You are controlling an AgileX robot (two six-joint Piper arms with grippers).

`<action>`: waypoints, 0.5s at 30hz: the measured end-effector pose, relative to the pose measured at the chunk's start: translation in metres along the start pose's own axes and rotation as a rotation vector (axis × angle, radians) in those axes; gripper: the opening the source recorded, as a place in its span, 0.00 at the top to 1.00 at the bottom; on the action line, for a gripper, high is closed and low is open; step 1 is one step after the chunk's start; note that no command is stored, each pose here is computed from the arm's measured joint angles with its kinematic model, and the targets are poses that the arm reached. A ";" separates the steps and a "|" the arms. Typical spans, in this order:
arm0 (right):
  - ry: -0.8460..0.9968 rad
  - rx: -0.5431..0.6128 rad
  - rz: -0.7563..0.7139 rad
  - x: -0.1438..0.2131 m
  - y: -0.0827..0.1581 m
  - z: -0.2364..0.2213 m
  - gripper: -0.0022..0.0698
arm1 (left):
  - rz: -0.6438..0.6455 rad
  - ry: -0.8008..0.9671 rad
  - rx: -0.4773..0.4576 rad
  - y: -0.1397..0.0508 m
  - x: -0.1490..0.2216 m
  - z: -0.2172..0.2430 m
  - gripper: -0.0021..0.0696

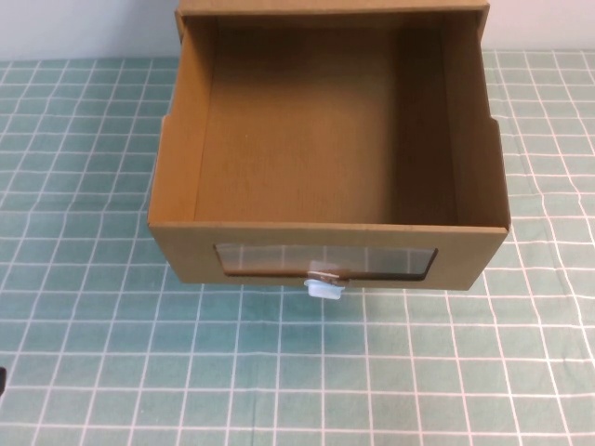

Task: Open the shoe box
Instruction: 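Pull the top drawer of the cardboard box fully open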

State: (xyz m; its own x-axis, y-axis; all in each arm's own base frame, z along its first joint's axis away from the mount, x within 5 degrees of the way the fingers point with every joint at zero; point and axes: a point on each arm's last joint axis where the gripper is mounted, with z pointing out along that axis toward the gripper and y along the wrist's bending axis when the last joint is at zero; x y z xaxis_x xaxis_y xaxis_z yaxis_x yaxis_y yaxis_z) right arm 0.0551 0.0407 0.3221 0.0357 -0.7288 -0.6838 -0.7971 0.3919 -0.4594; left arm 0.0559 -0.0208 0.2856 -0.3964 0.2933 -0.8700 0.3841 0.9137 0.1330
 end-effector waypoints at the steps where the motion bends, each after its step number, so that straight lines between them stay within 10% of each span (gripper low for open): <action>1: 0.000 0.000 0.000 0.000 0.000 0.000 0.99 | 0.001 0.000 -0.001 0.000 0.000 0.000 0.98; 15: 0.000 0.000 0.000 0.000 0.000 0.000 0.99 | 0.116 -0.268 -0.157 0.002 0.040 0.016 0.98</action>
State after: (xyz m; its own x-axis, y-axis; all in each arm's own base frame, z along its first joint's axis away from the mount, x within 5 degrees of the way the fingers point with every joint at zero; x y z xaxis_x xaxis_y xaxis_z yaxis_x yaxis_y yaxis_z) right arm 0.0551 0.0407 0.3221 0.0357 -0.7288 -0.6838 -0.7971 0.3919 -0.4594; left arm 0.0536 -0.0121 0.2437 -0.1161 0.3328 -0.9358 0.2721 0.9168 0.2923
